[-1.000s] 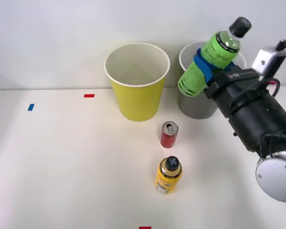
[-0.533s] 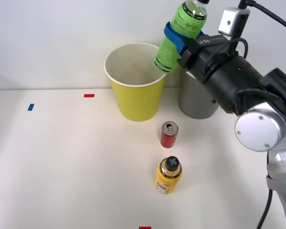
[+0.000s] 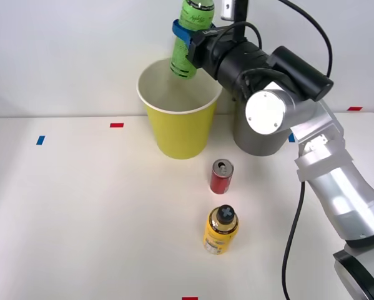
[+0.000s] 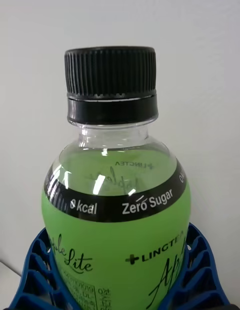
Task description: Put cans in the gray bin, plastic bottles in the light green bin
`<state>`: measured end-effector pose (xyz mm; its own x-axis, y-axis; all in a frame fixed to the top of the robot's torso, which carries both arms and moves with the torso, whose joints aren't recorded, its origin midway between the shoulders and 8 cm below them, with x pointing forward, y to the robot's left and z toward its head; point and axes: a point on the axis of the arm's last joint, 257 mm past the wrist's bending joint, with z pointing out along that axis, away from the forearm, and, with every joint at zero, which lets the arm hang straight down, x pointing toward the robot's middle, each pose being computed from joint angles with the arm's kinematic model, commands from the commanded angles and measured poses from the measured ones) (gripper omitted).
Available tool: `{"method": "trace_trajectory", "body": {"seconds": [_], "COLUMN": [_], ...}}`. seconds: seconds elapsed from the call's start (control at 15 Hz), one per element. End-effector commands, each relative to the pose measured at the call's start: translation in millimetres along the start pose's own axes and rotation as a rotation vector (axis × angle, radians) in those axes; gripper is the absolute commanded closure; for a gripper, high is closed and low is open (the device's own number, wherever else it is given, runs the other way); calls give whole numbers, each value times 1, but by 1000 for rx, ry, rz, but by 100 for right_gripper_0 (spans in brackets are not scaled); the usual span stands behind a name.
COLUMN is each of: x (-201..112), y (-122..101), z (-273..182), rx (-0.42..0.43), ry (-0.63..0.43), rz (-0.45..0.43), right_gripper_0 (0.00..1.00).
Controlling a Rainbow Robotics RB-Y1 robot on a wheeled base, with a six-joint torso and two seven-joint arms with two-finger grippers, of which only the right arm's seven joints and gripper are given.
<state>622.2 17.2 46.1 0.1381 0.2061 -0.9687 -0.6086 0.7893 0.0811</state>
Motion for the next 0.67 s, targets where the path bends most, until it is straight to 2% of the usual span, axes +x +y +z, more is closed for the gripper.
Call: {"method": "trace_trajectory", "body": {"seconds": [0.07,0.2,0.27,0.33,0.4,0.67], "x": [5,6,6,6,6,6], "y": [9,13,14,14,15,22], "z": [13,14,14,14,14,16], "rx": [-13,-18,-20,-20,-21,-28], "ry": [-21,-20,-21,-23,-23,-29], "rz": [-34,-40,-41,-39,-37,-30], "right_gripper_0": [100,100,62,17,0,0]}}
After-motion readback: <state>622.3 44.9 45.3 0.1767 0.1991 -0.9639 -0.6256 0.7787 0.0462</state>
